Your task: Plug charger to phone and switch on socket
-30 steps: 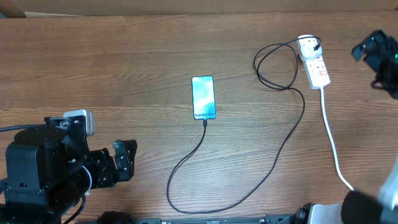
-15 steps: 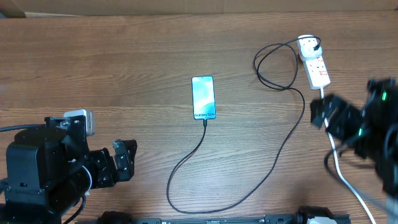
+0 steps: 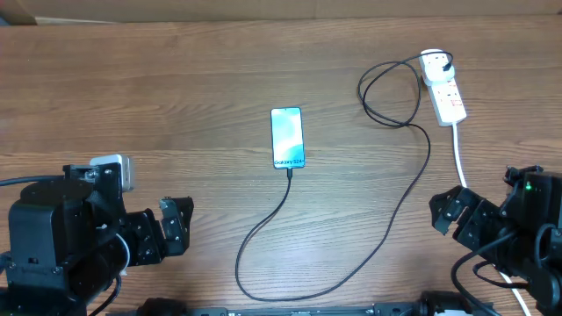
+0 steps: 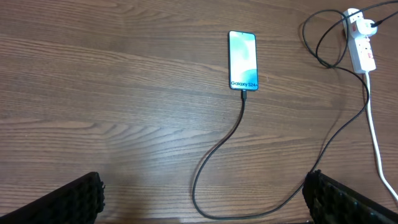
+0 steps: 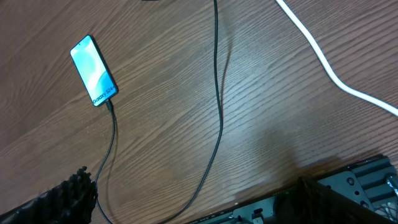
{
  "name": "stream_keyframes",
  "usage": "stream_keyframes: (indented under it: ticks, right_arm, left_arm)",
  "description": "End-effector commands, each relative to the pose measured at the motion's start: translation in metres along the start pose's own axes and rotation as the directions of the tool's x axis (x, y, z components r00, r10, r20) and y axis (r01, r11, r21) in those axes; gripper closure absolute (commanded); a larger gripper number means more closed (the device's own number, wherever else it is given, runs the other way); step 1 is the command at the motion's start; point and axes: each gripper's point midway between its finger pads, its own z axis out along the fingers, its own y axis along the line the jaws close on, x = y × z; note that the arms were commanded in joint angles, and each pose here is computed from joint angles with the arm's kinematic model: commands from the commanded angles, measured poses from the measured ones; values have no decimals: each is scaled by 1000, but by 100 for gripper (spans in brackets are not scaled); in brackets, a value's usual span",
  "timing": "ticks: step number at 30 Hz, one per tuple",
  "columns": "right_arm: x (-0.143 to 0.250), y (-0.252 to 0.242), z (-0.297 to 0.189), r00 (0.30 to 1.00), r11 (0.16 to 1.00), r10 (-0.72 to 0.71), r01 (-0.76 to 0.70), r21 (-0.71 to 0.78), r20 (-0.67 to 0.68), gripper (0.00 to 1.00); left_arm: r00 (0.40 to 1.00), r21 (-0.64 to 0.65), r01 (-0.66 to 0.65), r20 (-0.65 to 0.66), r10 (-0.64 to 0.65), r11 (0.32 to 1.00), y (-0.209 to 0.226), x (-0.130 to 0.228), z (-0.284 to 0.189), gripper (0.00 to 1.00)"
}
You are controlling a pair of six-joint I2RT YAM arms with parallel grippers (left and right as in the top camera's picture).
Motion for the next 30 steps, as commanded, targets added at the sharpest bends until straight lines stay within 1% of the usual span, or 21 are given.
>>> stream_keyframes:
  ticks: [1,12,16,21,23,25,26,30]
  right_arm:
    - [1,2,0,1000,1000,-7,7,-9,0,0]
    - [-3,4,1,1000,1000,-14,15,-18,13,0]
    - [-5,6,10,999,999,-24,24,-28,24,0]
    - [-12,14,31,987,989,-115,125,-83,115,0]
    - [-18,23,40,965,971,-176,203,-128,192,0]
    - [-22,34,46,926,936,-251,306,-172,284,0]
    - [-22,42,49,888,903,-301,383,-195,348,0]
    - [-20,51,58,792,837,-358,507,-207,494,0]
  left_arm:
    - [1000,-13,12,0,-12,1000,2,0,1,0]
    - [1000,-12,12,0,-12,1000,2,0,1,1]
    - [1000,-12,12,0,-12,1000,2,0,1,1]
    - [1000,-12,12,0,-12,1000,2,0,1,1]
    - [1000,-13,12,0,-12,1000,2,0,1,0]
    - [1000,-13,12,0,-12,1000,2,0,1,0]
    - [1000,-13,12,0,-12,1000,2,0,1,0]
    - [1000,-12,12,0,-12,1000,2,0,1,0]
